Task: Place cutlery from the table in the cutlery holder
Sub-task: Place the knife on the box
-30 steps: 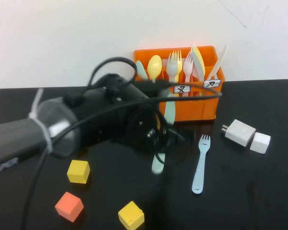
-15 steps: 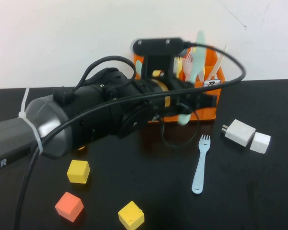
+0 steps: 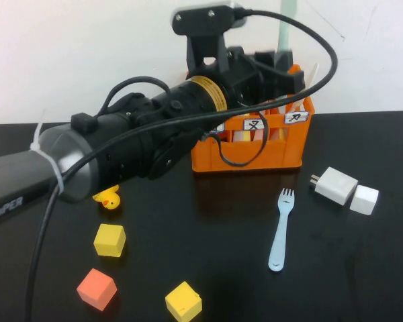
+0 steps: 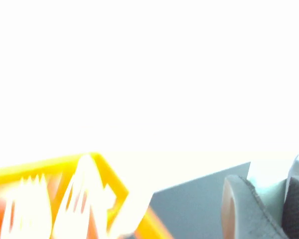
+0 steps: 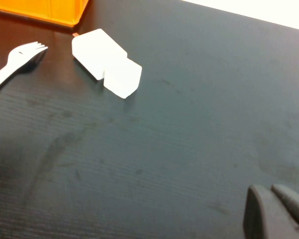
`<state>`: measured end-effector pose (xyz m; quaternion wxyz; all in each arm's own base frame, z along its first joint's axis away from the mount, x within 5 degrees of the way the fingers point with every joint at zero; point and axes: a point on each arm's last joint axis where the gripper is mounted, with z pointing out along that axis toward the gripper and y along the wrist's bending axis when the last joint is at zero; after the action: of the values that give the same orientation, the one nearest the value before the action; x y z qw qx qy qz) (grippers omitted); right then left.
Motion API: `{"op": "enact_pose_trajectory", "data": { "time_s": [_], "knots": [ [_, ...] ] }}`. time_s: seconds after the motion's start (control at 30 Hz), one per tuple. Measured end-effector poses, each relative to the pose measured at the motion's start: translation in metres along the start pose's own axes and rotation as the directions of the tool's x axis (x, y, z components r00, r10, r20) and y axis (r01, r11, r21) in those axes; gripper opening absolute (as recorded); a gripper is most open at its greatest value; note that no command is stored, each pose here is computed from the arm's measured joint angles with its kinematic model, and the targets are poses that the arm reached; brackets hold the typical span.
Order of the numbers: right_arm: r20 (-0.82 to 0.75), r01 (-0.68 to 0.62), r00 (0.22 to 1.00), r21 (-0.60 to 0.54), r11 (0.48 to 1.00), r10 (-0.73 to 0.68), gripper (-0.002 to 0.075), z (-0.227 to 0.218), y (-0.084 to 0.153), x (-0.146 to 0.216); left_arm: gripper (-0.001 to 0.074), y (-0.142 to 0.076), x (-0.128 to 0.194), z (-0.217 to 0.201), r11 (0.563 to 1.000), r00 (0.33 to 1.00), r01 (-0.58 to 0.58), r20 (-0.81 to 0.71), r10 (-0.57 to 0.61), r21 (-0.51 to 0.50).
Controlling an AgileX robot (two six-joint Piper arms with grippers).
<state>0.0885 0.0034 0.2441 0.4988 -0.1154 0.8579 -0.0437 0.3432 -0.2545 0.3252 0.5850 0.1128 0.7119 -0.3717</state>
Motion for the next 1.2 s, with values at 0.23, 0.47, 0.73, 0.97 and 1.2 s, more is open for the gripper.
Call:
{"op": "enact_pose_trajectory", "data": {
  "time_s": [0.23,0.47,0.73,0.97,1.2],
  "knots": [
    [0.0,0.0,1.0,0.0,1.0,0.0,-0.0002,0.0,0.0,0.0,0.0141,0.017,0.009,0.016,0.992,0.987,-0.029,0.162,0.01,0.12],
    [0.0,-0.001,1.0,-0.001,1.0,0.001,-0.0002,0.0,0.0,0.0,0.0141,0.034,0.038,0.033,0.99,0.968,-0.06,0.248,0.026,0.13],
    [0.003,-0.001,1.0,0.0,1.0,0.001,-0.0002,0.0,0.0,0.0,0.0141,0.055,0.069,0.045,0.988,0.946,-0.129,0.31,0.097,0.084],
    [0.004,-0.008,1.0,-0.003,1.0,0.008,-0.0002,0.0,0.0,0.0,0.0141,0.063,0.083,0.058,0.983,0.931,-0.165,0.341,0.128,0.081],
    [0.004,-0.008,1.0,-0.003,1.0,0.008,-0.0002,0.0,0.0,0.0,0.0141,0.072,0.099,0.071,0.983,0.934,-0.162,0.333,0.127,0.08]
  ]
}}
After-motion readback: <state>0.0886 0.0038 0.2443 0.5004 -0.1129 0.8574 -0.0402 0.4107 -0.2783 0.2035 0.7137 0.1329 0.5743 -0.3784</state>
